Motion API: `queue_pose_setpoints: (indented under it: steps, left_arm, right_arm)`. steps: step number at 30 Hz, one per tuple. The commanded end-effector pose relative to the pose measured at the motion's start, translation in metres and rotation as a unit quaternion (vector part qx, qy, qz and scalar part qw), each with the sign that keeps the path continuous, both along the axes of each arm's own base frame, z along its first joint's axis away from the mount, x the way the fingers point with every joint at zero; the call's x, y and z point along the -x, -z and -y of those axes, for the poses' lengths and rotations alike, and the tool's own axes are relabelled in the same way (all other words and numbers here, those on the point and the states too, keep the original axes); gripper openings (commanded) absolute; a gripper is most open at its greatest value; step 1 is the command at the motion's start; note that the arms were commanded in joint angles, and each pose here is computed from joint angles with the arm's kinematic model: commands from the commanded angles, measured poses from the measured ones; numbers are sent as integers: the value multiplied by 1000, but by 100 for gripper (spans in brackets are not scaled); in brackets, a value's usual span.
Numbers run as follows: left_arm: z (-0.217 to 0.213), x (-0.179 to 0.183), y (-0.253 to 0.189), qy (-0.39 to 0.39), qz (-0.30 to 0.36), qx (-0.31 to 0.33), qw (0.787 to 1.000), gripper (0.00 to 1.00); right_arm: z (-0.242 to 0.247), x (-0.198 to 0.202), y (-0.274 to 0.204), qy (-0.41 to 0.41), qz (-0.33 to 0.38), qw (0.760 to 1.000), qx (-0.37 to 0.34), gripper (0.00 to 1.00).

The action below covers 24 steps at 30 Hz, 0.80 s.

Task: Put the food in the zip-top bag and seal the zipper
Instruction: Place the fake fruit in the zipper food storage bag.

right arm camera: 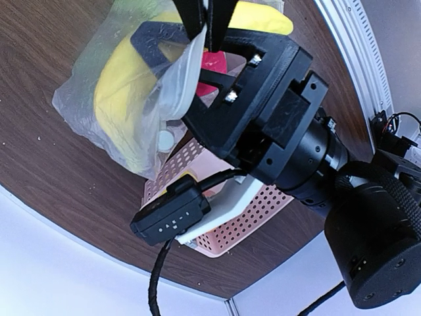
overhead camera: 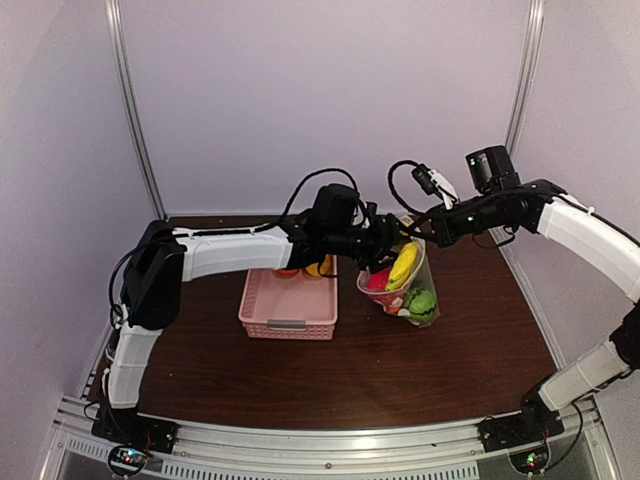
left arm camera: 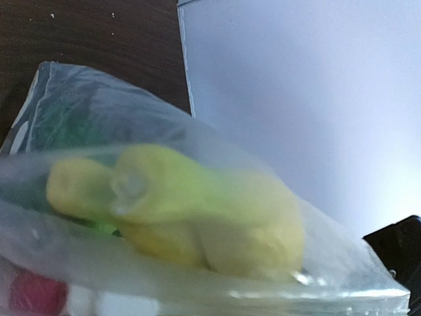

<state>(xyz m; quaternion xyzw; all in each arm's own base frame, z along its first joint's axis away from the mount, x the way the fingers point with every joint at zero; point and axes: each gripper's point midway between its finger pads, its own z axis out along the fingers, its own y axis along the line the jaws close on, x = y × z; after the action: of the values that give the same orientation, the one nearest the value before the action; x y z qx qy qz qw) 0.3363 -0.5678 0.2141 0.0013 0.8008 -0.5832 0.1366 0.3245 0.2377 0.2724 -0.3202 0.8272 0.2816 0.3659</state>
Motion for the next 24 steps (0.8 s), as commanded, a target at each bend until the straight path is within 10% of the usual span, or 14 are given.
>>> queue_pose_setpoints:
  steps: [1,4,19,24]
  left_arm:
    - [2,-24,-7,-58,0,26,998,79]
    - [6,-24,-12,-44,13,15,999,97]
    - [-45,31,-94,40,227,-71,970,98]
    - [-98,10,-41,15,274,-239,931,98]
  right_arm:
    - [-7,15,-22,-28,11,999,-29,0]
    - [-6,14,-28,-24,13,999,-28,0]
    - [30,-35,-13,82,21,996,14,0]
    - [43,-49,-20,118,38,992,25,0]
